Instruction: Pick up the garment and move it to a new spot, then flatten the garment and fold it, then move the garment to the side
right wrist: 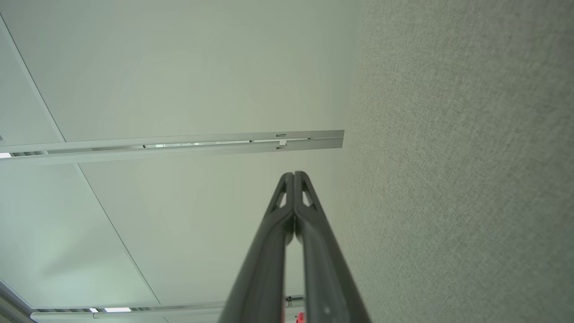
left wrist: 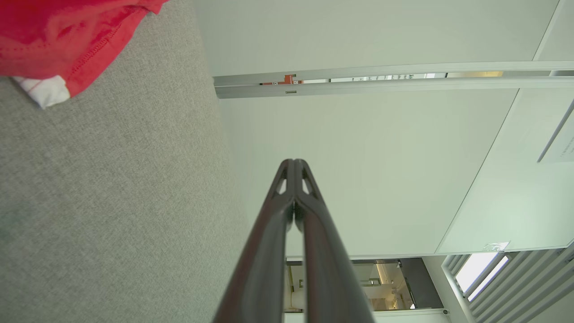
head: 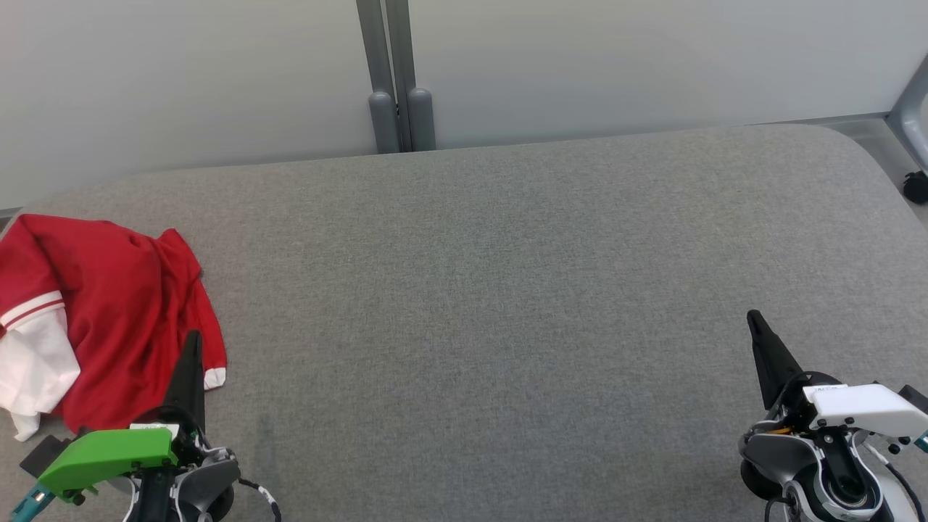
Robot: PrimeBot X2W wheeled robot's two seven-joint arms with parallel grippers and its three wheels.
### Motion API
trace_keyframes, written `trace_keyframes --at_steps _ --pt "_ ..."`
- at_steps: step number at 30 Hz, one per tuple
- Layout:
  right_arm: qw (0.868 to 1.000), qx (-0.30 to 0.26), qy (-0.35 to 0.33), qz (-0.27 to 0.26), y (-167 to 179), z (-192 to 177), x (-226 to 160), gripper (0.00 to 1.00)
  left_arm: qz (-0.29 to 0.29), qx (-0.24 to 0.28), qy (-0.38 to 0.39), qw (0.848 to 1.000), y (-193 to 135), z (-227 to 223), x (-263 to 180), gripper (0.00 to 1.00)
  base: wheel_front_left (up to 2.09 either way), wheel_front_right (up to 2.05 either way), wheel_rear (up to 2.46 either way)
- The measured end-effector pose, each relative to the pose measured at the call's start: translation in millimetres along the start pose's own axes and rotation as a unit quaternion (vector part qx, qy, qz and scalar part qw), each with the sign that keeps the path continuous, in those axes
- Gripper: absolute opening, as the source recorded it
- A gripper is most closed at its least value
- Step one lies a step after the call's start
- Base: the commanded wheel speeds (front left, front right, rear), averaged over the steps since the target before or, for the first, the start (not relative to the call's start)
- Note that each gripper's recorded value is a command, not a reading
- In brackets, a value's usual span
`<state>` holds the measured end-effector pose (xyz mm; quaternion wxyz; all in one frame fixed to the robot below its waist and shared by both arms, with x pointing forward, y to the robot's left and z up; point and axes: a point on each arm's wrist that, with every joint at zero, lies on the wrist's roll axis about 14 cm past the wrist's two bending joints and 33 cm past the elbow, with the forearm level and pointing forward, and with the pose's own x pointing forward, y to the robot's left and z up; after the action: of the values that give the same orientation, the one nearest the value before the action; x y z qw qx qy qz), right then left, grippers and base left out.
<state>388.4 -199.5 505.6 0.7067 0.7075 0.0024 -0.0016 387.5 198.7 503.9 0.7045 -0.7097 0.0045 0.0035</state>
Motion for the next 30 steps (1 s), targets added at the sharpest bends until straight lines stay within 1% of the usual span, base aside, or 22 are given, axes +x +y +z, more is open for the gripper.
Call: trace_keyframes --at_steps 30 --pt "1.0 0.0 0.0 0.0 0.0 0.0 0.0 0.0 0.0 0.0 0.0 1.0 0.0 0.0 0.0 0.0 0.0 0.0 0.0"
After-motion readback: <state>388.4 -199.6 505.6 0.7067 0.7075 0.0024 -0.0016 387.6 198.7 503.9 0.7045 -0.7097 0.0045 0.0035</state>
